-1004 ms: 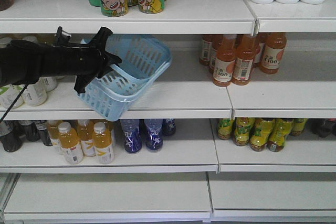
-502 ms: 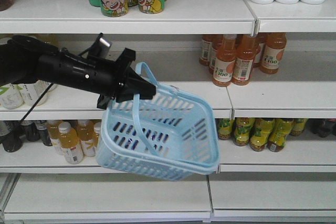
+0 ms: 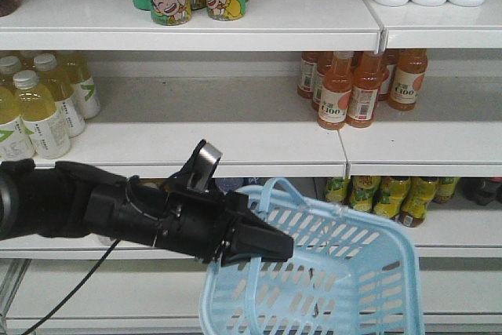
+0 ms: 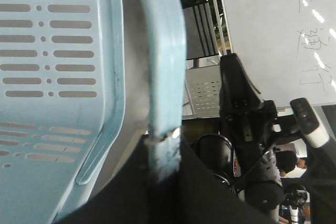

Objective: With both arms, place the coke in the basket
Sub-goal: 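Grasp the basket handle with the left gripper and lift it off the shelf, then hold the basket low with the left gripper while the base turns away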

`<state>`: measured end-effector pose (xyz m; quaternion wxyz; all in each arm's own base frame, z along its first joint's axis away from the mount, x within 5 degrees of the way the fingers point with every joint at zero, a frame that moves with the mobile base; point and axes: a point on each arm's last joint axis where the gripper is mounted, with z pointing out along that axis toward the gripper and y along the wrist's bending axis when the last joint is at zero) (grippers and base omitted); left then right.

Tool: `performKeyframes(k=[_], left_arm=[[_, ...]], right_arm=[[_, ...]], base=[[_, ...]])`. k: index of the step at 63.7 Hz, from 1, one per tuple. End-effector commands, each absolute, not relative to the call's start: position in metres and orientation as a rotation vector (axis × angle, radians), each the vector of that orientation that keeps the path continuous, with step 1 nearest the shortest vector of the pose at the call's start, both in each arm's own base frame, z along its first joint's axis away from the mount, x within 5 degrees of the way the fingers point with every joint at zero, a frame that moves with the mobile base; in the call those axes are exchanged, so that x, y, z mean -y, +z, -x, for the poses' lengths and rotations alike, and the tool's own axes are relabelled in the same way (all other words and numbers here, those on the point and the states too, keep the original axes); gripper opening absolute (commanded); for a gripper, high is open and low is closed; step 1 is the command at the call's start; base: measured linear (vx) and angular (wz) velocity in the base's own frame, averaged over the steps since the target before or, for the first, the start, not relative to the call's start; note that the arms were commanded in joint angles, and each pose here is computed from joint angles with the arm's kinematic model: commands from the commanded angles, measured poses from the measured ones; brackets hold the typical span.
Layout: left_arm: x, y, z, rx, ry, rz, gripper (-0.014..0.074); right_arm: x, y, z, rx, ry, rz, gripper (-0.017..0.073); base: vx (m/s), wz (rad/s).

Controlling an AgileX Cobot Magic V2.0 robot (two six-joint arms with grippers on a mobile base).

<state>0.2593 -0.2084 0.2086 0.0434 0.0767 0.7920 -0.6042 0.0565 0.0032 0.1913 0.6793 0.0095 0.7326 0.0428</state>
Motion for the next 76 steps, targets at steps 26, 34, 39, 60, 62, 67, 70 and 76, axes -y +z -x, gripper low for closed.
performKeyframes(k=[26, 34, 39, 60, 62, 67, 70, 76], left_arm=[[0.199, 0.199, -0.237, -2.402, -1.893, -0.076, -0.0008], [0.199, 0.199, -0.237, -2.403, -1.889, -0.073, -0.0008], [0.199, 0.199, -0.237, -2.403, -1.889, -0.073, -0.0008], [0.199, 0.199, -0.237, -2.407, -1.883, -0.077, -0.0008], [0.199, 0.199, -0.237, -2.407, -1.883, -0.077, -0.0008], [0.199, 0.199, -0.237, -2.407, -1.883, -0.077, -0.0008], [0.199, 0.199, -0.237, -2.407, -1.883, -0.077, -0.0008], [0.199, 0.199, -0.237, -2.407, -1.883, -0.077, -0.0008]], right_arm=[[-0.002, 0.196, -0.056, -1.56, 0.072, -0.014, -0.0009], [-0.002, 0.196, -0.056, -1.56, 0.072, -0.014, -0.0009], [-0.002, 0.196, -0.056, -1.56, 0.072, -0.014, -0.0009], [-0.002, 0.196, -0.056, -1.56, 0.072, -0.014, -0.0009], [-0.002, 0.196, -0.056, -1.56, 0.072, -0.014, -0.0009], [-0.002, 0.196, -0.056, -1.56, 0.072, -0.014, -0.0009], [-0.002, 0.196, -0.056, -1.56, 0.072, -0.014, -0.0009], [-0.002, 0.196, -0.056, -1.56, 0.072, -0.014, -0.0009]], base=[[0.0, 0.0], [0.0, 0.0], [0.0, 0.0], [0.0, 0.0], [0.0, 0.0], [0.0, 0.0], [0.0, 0.0], [0.0, 0.0]])
